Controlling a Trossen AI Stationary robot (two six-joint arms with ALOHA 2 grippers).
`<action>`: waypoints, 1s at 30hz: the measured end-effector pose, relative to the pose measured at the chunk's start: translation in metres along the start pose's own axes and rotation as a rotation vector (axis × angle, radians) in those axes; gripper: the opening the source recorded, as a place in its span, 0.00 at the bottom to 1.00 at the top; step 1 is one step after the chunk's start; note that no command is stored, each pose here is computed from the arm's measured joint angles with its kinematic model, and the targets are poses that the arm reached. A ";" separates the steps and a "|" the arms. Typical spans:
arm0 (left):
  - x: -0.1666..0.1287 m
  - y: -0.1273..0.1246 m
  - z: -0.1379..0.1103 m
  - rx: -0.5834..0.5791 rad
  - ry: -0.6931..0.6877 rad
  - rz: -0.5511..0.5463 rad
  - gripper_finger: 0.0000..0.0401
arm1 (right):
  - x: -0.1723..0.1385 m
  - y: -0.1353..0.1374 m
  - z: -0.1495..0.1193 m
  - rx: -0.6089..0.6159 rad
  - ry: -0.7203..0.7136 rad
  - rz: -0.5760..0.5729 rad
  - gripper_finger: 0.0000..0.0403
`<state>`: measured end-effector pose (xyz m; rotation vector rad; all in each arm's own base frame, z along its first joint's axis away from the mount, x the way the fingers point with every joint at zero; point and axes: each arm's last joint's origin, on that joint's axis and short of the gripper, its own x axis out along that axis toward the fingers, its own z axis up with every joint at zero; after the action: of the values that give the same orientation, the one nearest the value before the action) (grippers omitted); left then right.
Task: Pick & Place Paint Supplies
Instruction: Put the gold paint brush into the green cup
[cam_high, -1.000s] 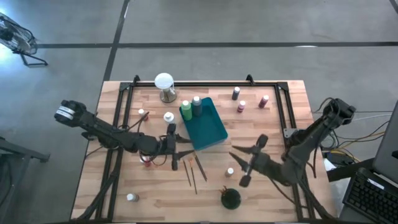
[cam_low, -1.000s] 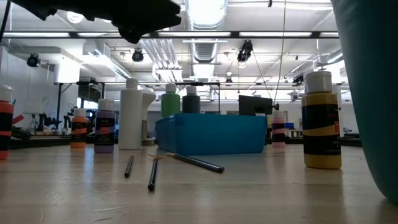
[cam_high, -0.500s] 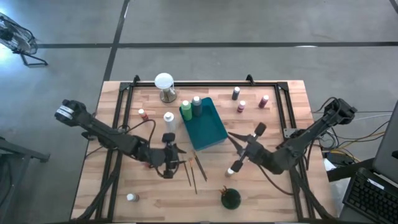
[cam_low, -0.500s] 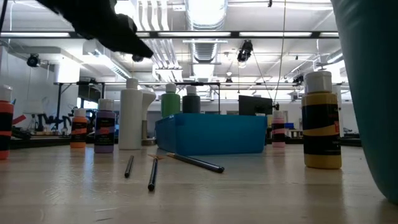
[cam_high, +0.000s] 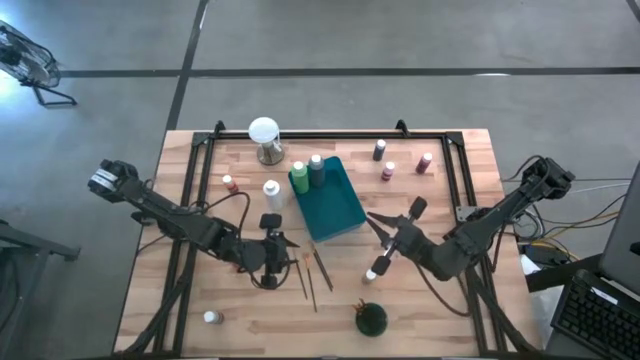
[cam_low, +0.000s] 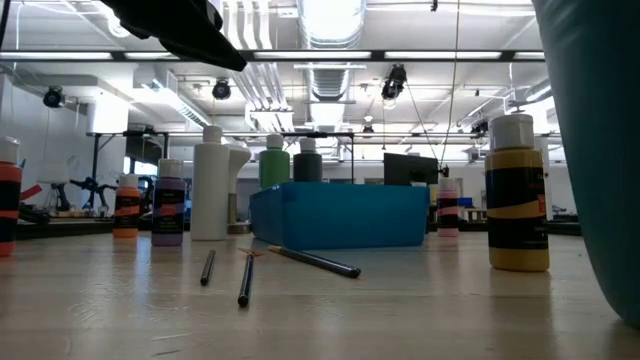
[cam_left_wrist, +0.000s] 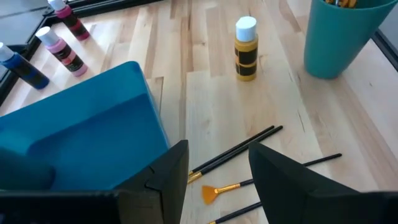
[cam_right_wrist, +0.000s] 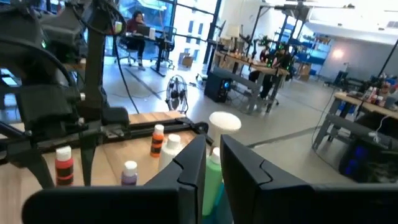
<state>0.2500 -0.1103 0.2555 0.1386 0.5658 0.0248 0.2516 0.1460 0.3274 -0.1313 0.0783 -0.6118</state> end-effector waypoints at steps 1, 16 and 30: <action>0.000 0.000 0.000 -0.001 -0.001 0.000 0.43 | 0.000 0.000 -0.002 0.004 0.008 -0.001 0.12; 0.000 0.000 -0.001 0.023 0.005 0.002 0.44 | 0.000 -0.001 -0.007 0.071 0.039 0.039 0.13; -0.001 0.000 -0.011 0.122 0.118 0.008 0.43 | 0.014 -0.022 -0.019 0.135 0.212 0.168 0.11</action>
<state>0.2429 -0.1087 0.2468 0.2599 0.6843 0.0063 0.2486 0.1187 0.3116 0.0710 0.2505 -0.4602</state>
